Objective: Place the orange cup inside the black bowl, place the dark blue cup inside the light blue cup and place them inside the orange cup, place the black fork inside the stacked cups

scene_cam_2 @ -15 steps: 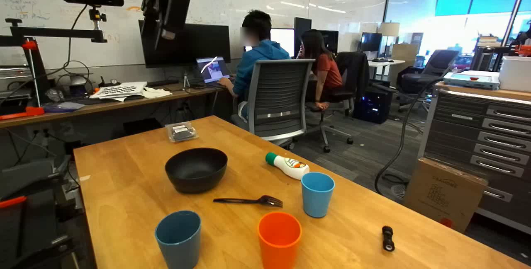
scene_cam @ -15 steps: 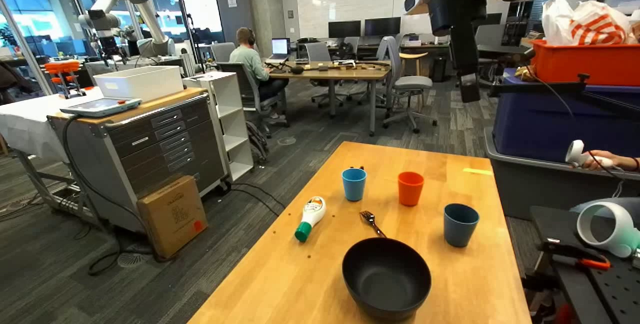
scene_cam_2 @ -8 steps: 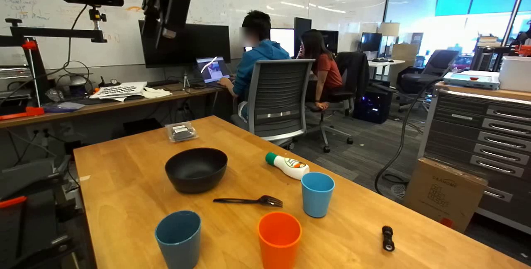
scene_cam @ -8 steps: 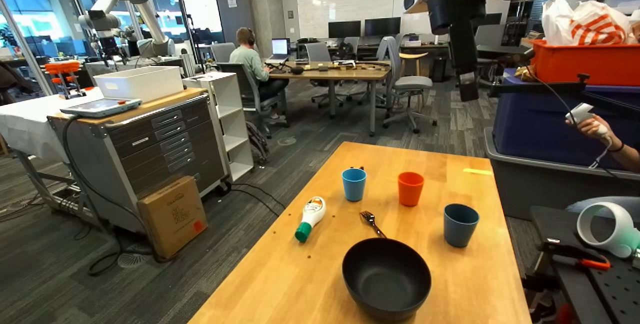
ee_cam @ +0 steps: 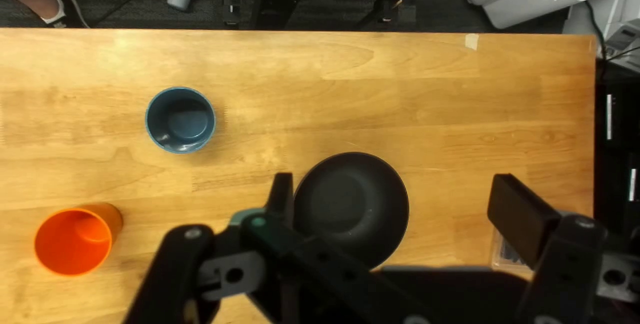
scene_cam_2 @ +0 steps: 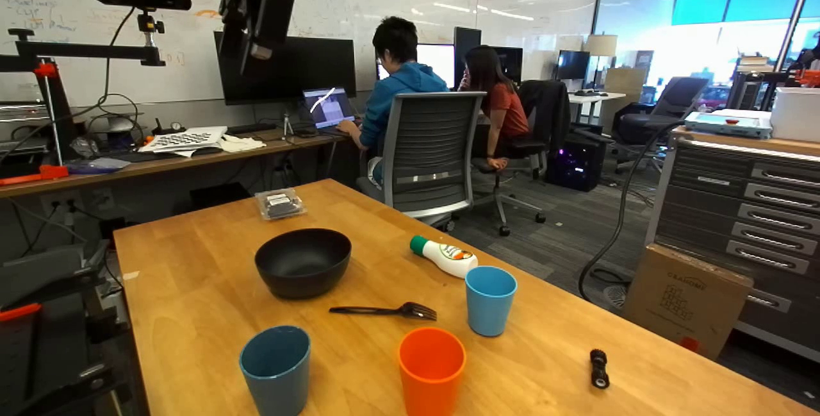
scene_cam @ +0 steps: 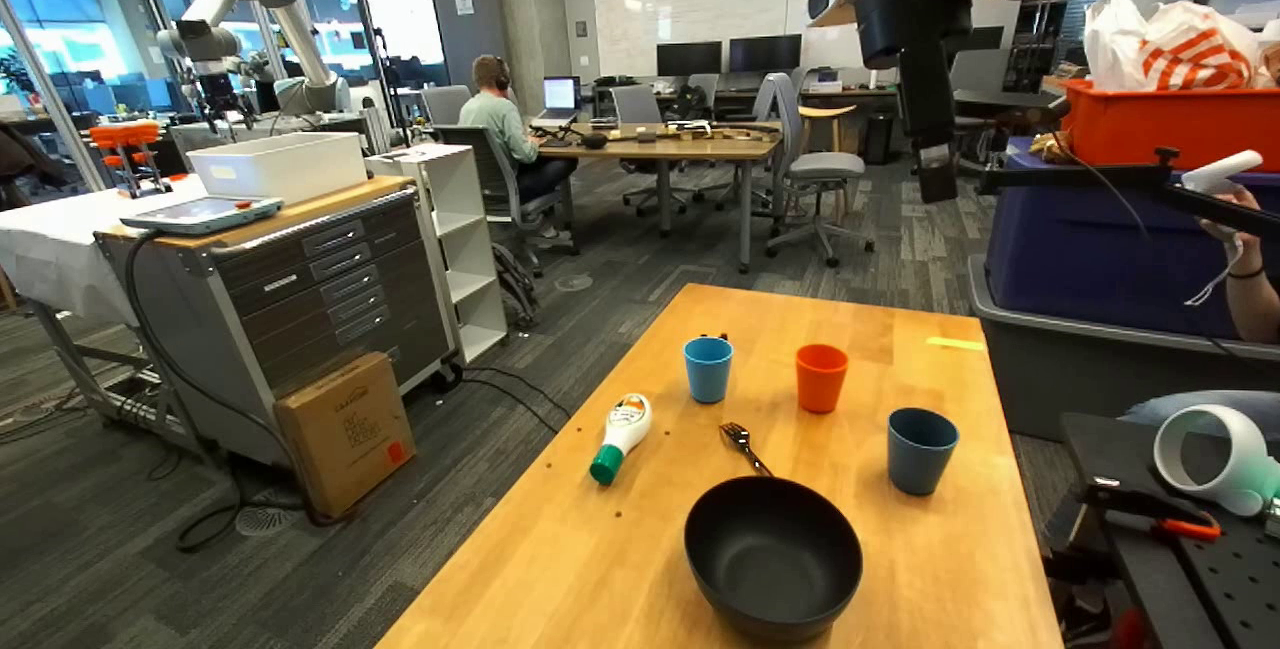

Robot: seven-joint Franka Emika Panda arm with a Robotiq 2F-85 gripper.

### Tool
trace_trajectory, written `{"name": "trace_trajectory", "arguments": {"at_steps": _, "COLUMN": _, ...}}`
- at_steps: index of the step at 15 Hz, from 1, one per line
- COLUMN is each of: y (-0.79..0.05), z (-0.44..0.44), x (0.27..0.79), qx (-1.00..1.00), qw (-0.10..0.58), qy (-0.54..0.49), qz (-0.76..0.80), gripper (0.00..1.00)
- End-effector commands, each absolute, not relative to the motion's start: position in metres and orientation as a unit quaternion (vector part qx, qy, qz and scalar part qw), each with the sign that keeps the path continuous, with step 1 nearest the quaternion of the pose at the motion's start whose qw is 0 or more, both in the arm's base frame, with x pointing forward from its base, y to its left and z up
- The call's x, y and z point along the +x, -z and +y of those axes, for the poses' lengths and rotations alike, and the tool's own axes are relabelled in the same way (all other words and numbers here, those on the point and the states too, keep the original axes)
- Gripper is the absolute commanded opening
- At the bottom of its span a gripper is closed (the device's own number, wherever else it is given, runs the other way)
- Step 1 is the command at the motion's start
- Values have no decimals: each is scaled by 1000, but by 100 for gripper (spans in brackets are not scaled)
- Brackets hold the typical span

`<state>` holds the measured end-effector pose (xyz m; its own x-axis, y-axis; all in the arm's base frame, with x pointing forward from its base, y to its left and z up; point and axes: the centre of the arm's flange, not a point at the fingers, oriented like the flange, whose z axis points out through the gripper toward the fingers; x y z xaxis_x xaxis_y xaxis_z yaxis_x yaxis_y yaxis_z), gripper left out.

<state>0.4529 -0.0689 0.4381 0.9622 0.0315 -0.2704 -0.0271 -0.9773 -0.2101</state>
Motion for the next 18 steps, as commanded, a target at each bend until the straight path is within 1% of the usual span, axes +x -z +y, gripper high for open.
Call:
{"name": "trace_trajectory", "arguments": {"at_steps": 1, "y": -438, "z": -69, "x": 453, "qx": -985, "qw": 107, "qy": -137, "qz": -1, "gripper": 100}}
{"name": "trace_trajectory", "arguments": {"at_steps": 7, "y": -438, "z": -69, "x": 453, "qx": -985, "qw": 107, "qy": -137, "qz": -1, "gripper": 100}}
{"name": "trace_trajectory", "arguments": {"at_steps": 12, "y": -430, "z": -81, "x": 470, "qx": -994, "qw": 71, "qy": -47, "qz": 66, "gripper": 100}}
{"name": "trace_trajectory", "arguments": {"at_steps": 18, "y": -414, "z": -111, "x": 490, "qx": -989, "qw": 32, "qy": -34, "qz": 144, "gripper": 100}}
